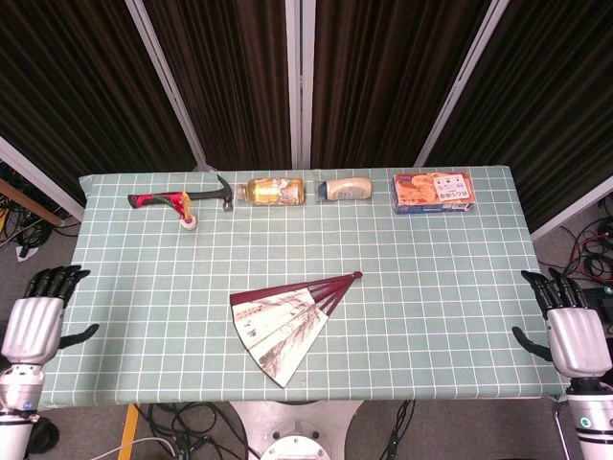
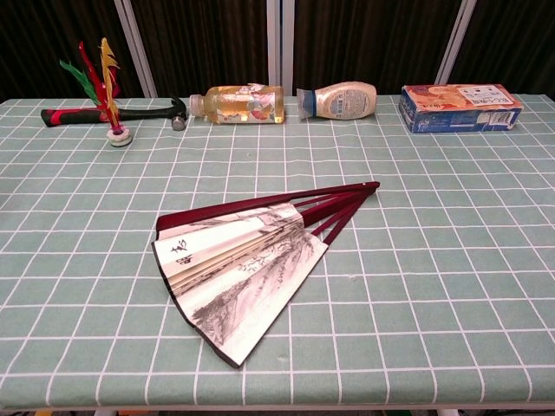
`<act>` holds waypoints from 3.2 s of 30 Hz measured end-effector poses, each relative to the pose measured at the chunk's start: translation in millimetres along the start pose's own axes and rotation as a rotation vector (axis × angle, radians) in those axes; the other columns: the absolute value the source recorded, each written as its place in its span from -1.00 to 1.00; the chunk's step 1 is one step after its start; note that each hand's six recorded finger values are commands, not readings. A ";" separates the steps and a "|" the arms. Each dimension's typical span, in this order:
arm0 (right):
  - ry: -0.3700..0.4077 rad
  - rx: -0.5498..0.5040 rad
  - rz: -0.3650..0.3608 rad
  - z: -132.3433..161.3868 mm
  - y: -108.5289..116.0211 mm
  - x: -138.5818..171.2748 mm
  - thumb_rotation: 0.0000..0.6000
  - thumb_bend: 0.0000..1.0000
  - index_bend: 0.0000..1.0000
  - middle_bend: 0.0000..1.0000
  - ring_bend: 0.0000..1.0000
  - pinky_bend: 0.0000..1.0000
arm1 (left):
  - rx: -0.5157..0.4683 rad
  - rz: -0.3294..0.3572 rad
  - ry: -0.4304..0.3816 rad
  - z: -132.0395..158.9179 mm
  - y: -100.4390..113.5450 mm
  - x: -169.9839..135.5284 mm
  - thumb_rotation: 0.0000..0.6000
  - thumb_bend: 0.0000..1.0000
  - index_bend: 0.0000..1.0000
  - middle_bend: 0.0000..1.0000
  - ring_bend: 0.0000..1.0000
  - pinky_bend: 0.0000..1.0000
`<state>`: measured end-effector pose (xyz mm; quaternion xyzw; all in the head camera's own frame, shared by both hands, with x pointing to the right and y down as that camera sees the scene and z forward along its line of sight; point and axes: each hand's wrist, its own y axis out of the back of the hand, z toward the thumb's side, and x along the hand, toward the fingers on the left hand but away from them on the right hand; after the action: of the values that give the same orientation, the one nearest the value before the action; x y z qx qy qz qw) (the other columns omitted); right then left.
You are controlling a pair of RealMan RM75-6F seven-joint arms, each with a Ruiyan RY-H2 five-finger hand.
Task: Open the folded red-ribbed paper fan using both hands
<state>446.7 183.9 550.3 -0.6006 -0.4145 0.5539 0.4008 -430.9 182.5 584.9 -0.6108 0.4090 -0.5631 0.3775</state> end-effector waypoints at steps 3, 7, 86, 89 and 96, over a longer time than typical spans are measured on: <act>0.009 0.002 -0.011 0.9 4.2 -3.1 1.00 -0.77 -0.78 -0.68 -0.90 -0.77 | -0.032 -0.030 -0.072 16.9 -0.5 20.3 1.00 -0.69 -0.52 -0.56 -0.58 -0.52; 0.021 0.005 -0.015 3.2 6.5 -5.2 1.00 -0.77 -0.78 -0.68 -0.90 -0.77 | -0.067 -0.099 -0.181 46.1 -5.8 51.0 1.00 -0.63 -0.48 -0.51 -0.51 -0.47; -0.034 -0.016 -0.021 -16.6 11.2 -1.0 1.00 -0.77 -0.78 -0.67 -0.90 -0.77 | 0.073 -0.632 -0.374 345.2 -161.7 172.7 1.00 -0.32 0.13 0.12 -0.05 -0.39; -0.035 -0.021 -0.030 -16.9 13.1 -1.1 1.00 -0.77 -0.78 -0.67 -0.90 -0.77 | 0.075 -0.627 -0.379 344.8 -161.3 172.5 1.00 -0.32 0.19 0.18 0.00 -0.39; -0.026 -0.034 -0.043 -15.8 15.4 -1.7 1.00 -0.77 -0.78 -0.66 -0.90 -0.77 | 0.054 -0.594 -0.383 344.2 -156.5 172.2 1.00 -0.28 0.31 0.34 0.21 -0.26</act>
<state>463.2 176.8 537.4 -0.5911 -0.4417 0.5459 0.3969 -70.8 82.9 766.7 -0.7873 0.1203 -0.5343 0.2832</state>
